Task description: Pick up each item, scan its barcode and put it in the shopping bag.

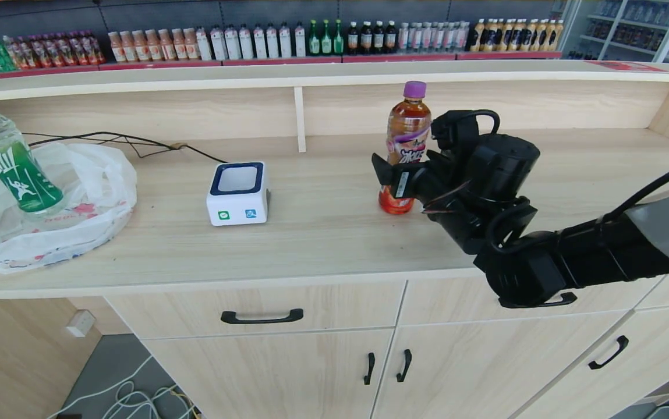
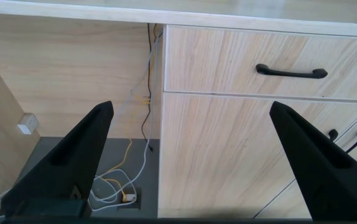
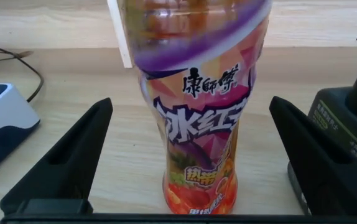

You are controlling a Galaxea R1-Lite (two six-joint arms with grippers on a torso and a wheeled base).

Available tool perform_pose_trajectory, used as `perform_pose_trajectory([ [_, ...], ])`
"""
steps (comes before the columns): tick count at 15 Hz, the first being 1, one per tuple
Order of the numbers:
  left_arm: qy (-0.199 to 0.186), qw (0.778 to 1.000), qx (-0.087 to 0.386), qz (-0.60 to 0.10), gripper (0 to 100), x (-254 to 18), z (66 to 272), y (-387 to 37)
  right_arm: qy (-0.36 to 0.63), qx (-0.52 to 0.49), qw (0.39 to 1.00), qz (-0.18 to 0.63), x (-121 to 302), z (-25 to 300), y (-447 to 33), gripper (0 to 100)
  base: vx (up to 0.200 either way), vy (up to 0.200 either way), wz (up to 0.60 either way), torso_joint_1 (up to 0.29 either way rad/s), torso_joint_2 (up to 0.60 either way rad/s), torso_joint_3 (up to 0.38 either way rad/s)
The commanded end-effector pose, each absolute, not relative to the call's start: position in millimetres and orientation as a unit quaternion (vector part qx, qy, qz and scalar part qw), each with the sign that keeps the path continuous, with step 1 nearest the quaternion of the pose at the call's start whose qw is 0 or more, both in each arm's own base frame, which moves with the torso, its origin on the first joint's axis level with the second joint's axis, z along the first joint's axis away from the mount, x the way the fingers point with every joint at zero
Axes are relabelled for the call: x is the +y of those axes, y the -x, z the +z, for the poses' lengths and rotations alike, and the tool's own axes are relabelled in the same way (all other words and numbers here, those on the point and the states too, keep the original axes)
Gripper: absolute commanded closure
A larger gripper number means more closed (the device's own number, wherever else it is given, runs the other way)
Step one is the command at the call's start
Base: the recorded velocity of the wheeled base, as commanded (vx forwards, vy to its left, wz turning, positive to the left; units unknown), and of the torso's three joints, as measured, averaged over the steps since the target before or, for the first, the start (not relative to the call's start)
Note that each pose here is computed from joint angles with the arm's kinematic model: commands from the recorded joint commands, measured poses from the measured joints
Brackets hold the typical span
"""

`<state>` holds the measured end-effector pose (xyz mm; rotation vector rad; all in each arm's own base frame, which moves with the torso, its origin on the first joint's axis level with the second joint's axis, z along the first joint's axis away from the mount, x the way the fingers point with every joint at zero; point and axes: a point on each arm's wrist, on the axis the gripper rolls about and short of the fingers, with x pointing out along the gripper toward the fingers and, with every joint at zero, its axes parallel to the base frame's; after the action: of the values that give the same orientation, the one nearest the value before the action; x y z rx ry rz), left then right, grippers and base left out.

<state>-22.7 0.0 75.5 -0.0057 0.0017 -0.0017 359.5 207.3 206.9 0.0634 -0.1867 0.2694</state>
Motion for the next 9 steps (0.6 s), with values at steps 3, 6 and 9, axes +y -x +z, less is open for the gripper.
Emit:
perform_pose_trajectory([
  [3, 0.003, 1.000, 0.001, -0.001, 0, 0.0, 75.5, 22.7, -0.030, -0.092, 0.988, 0.123, 206.6, 198.3, -378.0, 0, 0.000, 0.000, 0.00, 0.000, 0.00, 0.000],
  [6, 0.003, 1.000, 0.001, -0.001, 0, 0.0, 75.5, 22.7, -0.028, -0.091, 0.987, 0.127, 207.3, 196.7, -382.7, 0, 0.000, 0.000, 0.00, 0.000, 0.00, 0.000],
  [9, 0.003, 1.000, 0.001, -0.001, 0, 0.0, 75.5, 22.7, -0.032, -0.101, 0.986, 0.126, 209.9, 206.6, -388.8, 0, 0.000, 0.000, 0.00, 0.000, 0.00, 0.000],
])
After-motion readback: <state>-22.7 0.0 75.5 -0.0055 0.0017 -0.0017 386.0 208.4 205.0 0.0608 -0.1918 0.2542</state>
